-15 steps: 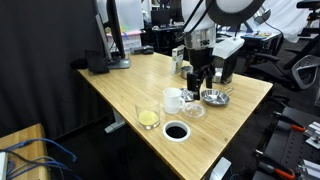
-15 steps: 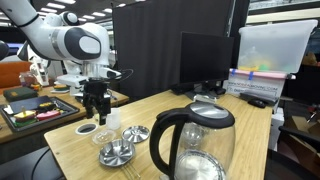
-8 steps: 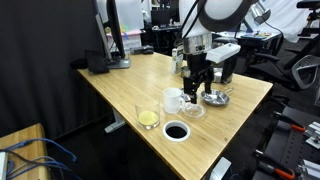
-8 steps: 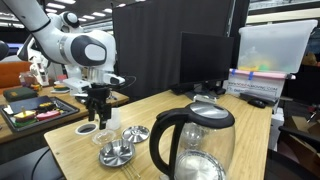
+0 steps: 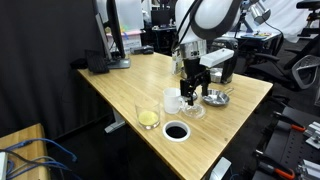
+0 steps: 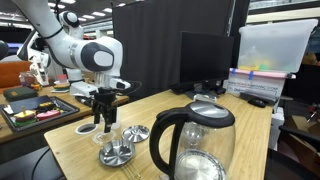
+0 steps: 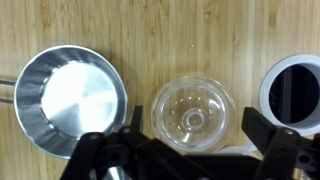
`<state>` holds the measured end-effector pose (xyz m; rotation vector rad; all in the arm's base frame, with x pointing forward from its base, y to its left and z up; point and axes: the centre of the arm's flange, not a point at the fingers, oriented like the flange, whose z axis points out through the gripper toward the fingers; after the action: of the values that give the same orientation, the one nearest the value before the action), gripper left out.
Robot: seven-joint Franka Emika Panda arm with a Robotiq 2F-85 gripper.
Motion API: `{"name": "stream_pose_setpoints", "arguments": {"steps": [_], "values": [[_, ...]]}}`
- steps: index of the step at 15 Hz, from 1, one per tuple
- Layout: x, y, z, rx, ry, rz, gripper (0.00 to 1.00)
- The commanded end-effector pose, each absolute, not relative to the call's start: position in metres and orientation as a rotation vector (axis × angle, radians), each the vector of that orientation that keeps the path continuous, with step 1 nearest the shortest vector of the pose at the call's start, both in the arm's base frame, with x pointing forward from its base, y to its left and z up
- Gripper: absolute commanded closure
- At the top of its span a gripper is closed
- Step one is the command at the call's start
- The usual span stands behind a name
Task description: Put the glass lid on the glass jar
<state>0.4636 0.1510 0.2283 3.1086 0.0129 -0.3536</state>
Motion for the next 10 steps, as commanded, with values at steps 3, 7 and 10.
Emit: {"name": "stream_pose_setpoints", "arguments": {"steps": [3,7,10], "values": [[0.474,0.158,0.214,3.108,-0.008,-0.368,0.0],[0.478,0.161,0.207,3.112,-0.007,-0.385,0.0],[0.479,0.164,0.202,3.113,-0.006,-0.397,0.03]]}}
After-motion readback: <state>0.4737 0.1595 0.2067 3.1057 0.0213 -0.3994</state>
